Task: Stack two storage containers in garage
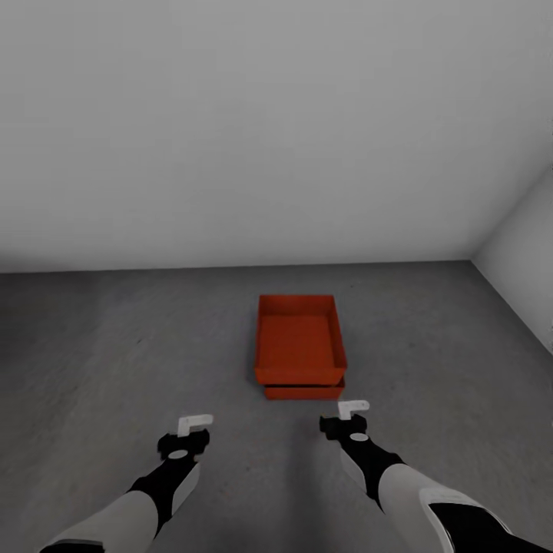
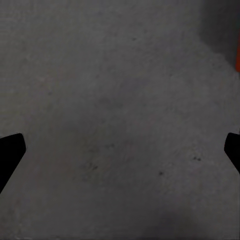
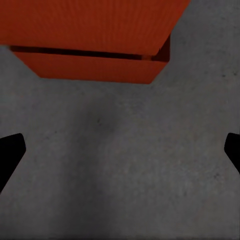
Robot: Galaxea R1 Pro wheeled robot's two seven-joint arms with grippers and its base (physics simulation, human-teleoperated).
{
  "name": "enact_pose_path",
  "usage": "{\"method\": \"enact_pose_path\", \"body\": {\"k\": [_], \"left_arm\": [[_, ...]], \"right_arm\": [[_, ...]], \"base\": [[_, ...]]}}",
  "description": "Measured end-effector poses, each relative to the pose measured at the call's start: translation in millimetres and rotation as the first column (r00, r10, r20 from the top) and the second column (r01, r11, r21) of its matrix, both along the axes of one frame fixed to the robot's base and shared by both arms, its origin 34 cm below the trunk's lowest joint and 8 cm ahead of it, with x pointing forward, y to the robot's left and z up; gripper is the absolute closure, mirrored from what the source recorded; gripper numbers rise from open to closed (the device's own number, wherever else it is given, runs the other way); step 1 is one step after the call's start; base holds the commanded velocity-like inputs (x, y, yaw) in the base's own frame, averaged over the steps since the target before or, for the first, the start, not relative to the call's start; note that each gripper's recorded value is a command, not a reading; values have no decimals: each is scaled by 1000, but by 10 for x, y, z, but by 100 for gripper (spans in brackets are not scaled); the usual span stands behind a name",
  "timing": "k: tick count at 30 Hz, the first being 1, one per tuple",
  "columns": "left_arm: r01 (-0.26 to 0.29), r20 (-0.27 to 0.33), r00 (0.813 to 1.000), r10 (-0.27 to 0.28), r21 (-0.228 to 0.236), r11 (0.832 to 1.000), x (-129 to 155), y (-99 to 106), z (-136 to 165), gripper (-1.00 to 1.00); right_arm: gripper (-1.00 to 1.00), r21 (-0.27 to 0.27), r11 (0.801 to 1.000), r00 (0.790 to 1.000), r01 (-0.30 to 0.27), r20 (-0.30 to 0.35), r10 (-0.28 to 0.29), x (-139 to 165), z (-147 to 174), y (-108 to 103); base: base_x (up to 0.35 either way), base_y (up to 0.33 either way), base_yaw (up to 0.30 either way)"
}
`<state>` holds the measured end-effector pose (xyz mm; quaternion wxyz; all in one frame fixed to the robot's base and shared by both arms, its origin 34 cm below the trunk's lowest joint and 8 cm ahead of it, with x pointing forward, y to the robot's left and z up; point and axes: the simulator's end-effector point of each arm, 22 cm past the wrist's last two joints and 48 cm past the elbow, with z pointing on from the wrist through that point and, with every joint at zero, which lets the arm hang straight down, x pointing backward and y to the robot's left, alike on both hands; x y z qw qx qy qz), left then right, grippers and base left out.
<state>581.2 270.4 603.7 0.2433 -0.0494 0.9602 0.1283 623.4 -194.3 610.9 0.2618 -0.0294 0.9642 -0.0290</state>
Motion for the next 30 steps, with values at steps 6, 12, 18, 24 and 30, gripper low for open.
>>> {"method": "enact_pose_path", "body": {"k": [6, 12, 18, 24, 30], "left_arm": [[-5, -20, 1000, 5, 14, 1000, -90, 115, -37, -100], [-40, -122, 992, 46, 52, 998, -551, 498, -200, -100], [-143, -193, 969, 154, 68, 987, -965, 839, -287, -100], [-187, -222, 954, 202, 86, 979, -1164, 1028, -306, -100], [-192, -241, 948, 209, 94, 977, -1322, 1074, -329, -100]], "right_arm": [[-100, -4, 1000, 1000, 3, -17, -3, -63, -32, -42], [-100, -13, 1000, 999, 3, -34, -4, -105, -59, -109], [-100, -10, 1000, 996, -6, -93, 5, -379, -177, -82], [-100, -7, 1000, 990, -14, -142, 12, -614, -265, -62], [-100, -9, 1000, 988, -14, -153, 12, -682, -288, -70]], "base": [[-57, 24, 0], [-5, 2, 0], [0, 0, 0], [0, 0, 0], [0, 0, 0]]}}
